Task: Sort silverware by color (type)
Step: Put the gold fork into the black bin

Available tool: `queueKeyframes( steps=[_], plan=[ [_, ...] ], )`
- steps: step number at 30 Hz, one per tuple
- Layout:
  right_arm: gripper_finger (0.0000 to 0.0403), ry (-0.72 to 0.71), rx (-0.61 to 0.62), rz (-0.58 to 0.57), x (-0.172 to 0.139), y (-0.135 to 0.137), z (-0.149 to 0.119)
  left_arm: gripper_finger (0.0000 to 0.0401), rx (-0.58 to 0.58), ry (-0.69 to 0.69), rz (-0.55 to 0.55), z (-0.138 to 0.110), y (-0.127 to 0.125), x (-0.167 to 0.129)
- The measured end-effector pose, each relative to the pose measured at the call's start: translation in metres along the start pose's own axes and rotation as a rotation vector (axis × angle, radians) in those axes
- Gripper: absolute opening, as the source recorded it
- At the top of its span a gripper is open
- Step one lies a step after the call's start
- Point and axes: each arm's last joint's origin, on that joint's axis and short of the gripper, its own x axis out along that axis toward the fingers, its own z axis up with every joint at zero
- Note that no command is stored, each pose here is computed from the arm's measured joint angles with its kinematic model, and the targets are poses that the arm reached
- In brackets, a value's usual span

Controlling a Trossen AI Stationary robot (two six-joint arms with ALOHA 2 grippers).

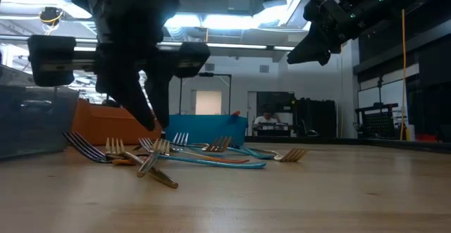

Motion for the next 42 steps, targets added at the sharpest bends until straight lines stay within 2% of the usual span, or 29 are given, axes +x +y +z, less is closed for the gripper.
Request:
queueKeyframes(
  steps=[4,18,26,35,42],
  plan=[
    [0.0092,0.0,0.0,0.0,0.0,0.0,0.0,0.0056,0.038,-0.001,-0.001,0.001,-0.001,0.0],
    [0.0092,0.0,0.0,0.0,0.0,0.0,0.0,0.0056,0.036,0.005,0.006,0.0,-0.001,0.0],
    [0.0092,0.001,0.0,0.0,0.0,0.0,0.0,0.0056,0.033,0.05,-0.02,-0.007,-0.003,0.022],
    [0.0092,0.002,0.0,0.0,0.0,0.0,0.0,0.0056,0.031,0.061,-0.019,-0.008,-0.003,0.023],
    [0.0092,0.003,0.001,0.0,0.0,0.0,0.0,0.0052,0.021,0.095,-0.064,-0.014,-0.005,0.027]
  ],
)
